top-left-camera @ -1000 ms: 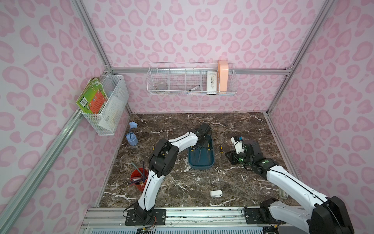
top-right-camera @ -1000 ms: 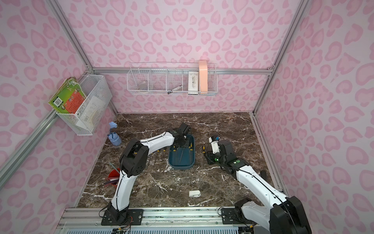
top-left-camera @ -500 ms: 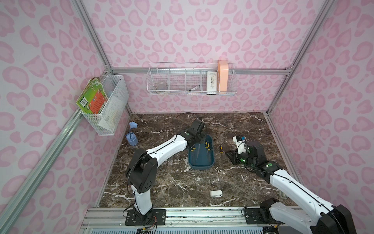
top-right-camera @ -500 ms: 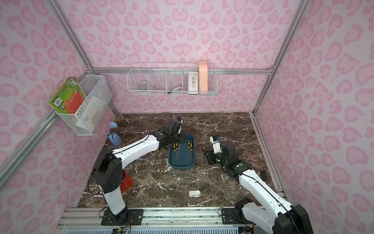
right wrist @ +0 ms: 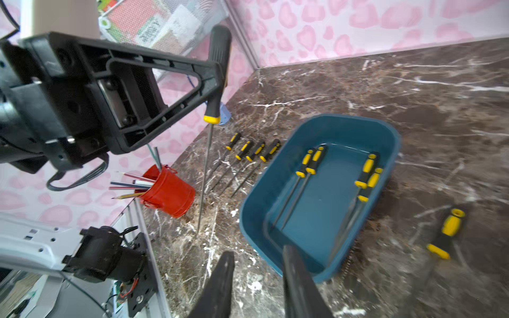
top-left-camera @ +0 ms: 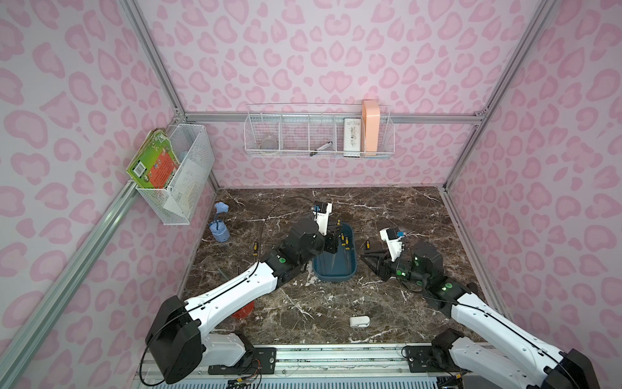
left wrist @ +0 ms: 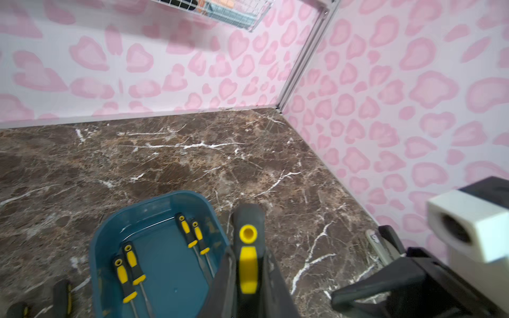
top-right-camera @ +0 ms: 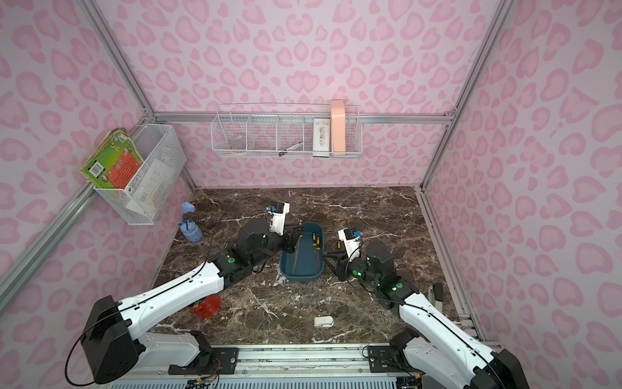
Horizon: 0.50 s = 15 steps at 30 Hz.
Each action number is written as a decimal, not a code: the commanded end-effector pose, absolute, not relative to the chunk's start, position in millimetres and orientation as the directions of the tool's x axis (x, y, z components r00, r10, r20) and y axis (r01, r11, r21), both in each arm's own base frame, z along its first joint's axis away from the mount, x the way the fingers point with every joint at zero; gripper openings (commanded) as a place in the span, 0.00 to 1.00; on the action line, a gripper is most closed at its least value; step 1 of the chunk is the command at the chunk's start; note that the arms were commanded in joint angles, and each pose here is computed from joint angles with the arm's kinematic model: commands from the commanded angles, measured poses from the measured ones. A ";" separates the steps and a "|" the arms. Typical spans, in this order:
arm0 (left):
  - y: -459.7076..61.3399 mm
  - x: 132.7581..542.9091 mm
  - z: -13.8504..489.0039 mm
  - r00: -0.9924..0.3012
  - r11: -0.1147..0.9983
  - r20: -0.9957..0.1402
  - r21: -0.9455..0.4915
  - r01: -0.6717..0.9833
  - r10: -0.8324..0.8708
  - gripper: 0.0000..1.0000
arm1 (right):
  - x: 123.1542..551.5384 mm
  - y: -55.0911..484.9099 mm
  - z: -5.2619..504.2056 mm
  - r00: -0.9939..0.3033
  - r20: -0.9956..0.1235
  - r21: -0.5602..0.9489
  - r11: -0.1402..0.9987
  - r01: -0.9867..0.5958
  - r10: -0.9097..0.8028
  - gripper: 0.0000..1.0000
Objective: Take the file tool out of the storage box
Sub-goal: Pick up the file tool from the storage box.
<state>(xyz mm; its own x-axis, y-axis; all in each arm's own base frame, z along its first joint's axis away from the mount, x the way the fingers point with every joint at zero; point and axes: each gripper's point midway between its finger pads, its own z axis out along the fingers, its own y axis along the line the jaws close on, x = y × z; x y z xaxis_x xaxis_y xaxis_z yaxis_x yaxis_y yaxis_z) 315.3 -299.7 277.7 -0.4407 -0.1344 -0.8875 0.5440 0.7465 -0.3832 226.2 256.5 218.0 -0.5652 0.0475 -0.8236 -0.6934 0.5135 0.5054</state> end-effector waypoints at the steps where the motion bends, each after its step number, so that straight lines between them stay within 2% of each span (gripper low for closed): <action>1: -302.1 305.9 298.9 -0.390 0.703 -0.903 -0.396 0.590 -0.180 0.00 | 214.9 283.4 240.6 -0.541 -0.837 0.519 0.425 -0.742 0.078 0.32; 9: -298.8 294.8 303.1 -0.369 0.690 -0.908 -0.395 0.607 -0.196 0.00 | 206.1 326.4 236.6 -0.586 -0.810 0.555 0.361 -0.749 0.029 0.31; 15: -290.5 302.0 298.6 -0.350 0.745 -0.922 -0.350 0.568 -0.167 0.00 | 206.7 338.6 228.6 -0.591 -0.807 0.549 0.372 -0.749 0.002 0.28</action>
